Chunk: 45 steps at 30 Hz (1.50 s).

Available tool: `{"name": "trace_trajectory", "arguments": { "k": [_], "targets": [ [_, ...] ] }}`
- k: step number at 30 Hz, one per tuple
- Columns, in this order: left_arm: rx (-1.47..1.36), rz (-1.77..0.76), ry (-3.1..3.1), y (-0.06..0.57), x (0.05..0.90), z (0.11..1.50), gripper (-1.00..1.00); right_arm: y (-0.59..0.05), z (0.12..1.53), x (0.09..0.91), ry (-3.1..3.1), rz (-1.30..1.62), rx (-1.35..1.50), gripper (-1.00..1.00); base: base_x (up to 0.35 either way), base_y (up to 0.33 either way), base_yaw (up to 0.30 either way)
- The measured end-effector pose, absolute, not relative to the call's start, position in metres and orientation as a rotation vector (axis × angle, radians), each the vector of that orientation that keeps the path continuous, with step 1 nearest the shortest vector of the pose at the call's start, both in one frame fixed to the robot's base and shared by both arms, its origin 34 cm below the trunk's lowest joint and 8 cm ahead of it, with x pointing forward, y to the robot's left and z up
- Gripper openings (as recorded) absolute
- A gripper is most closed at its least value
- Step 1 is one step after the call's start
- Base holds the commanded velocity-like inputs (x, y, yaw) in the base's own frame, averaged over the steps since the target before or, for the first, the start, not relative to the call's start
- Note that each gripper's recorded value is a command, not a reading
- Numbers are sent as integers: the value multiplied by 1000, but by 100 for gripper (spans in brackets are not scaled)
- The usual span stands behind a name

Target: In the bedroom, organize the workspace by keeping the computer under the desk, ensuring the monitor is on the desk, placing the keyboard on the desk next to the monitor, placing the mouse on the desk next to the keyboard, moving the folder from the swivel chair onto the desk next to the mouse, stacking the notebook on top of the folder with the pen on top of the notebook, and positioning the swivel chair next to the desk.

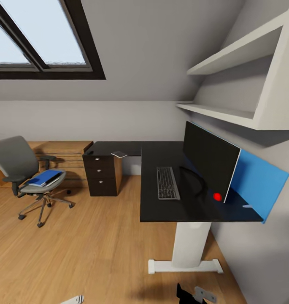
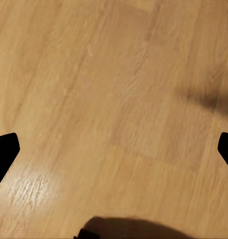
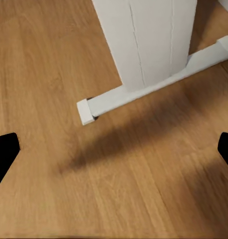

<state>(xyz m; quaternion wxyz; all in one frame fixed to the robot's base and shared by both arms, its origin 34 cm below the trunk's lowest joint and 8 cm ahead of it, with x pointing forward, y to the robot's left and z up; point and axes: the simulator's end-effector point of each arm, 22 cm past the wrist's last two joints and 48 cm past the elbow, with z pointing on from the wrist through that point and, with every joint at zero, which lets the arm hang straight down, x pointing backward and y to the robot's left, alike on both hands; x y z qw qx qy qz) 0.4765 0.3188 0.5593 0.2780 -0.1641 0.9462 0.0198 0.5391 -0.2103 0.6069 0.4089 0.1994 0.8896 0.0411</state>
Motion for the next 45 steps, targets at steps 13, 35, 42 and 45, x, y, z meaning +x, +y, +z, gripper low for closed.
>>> {"name": "trace_trajectory", "arguments": {
  "k": [13, 35, 42, 45],
  "targets": [
    [-441, 43, 2548, 313, 475, 558, 100, -194, 610, 542, 2257, 117, 313, 100, 166, 264, 258],
    [-438, 29, 2551, 305, 475, 560, 100, -194, 613, 542, 2257, 117, 312, 100, 263, 165, 277],
    [-437, 28, 2551, 304, 474, 571, 100, -197, 624, 542, 2255, 113, 312, 100, 303, 3, 154],
    [-437, 28, 2552, 304, 474, 575, 100, -198, 628, 542, 2254, 111, 311, 100, 303, 0, 19]
  ]
}}
